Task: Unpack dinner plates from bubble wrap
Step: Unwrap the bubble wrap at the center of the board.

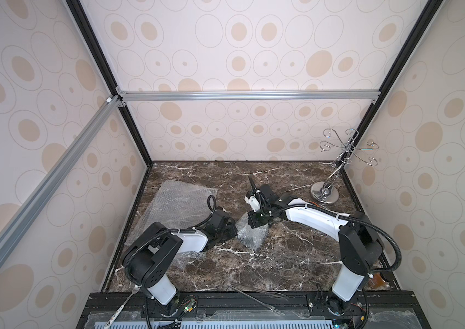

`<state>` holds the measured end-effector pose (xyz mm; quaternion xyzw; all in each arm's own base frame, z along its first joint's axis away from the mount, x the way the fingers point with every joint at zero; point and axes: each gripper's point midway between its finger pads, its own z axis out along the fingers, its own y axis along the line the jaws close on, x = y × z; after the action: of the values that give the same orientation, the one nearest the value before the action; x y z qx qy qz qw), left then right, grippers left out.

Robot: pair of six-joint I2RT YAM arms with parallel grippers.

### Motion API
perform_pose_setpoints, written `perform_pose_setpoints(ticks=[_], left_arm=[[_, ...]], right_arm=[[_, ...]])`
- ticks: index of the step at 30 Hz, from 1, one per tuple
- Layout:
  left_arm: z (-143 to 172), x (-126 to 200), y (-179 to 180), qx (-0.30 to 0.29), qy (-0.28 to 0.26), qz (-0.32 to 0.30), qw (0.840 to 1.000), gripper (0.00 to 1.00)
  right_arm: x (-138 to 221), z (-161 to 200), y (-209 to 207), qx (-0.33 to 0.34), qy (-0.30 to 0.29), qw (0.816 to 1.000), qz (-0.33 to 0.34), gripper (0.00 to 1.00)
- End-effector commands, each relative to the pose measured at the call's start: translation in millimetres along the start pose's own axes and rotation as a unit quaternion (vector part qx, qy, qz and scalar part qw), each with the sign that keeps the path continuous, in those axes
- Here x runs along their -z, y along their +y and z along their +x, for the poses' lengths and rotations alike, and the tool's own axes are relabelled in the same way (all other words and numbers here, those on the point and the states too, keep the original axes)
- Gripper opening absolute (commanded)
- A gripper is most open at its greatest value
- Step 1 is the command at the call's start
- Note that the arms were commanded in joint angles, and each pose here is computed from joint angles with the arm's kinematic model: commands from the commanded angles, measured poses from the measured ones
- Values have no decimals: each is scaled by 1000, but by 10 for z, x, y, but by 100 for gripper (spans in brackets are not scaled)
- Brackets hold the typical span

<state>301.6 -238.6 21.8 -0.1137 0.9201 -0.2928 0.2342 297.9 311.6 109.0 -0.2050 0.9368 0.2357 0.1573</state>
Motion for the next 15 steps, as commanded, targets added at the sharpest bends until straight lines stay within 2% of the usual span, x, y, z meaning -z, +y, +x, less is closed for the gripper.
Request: perform_pose_setpoints(ticks=[1, 9, 11, 15], left_arm=[[235, 0, 447, 3, 35, -80, 996, 0], [226, 15, 439, 4, 32, -79, 996, 0], [218, 16, 423, 3, 31, -75, 997, 0], [200, 20, 376, 4, 30, -68, 997, 0]], right_arm=[[169, -83, 144, -9, -27, 999, -43, 0], [276, -1, -30, -29, -38, 999, -25, 0], [305, 47, -119, -36, -42, 998, -6, 7], [348, 184, -261, -41, -35, 998, 26, 29]])
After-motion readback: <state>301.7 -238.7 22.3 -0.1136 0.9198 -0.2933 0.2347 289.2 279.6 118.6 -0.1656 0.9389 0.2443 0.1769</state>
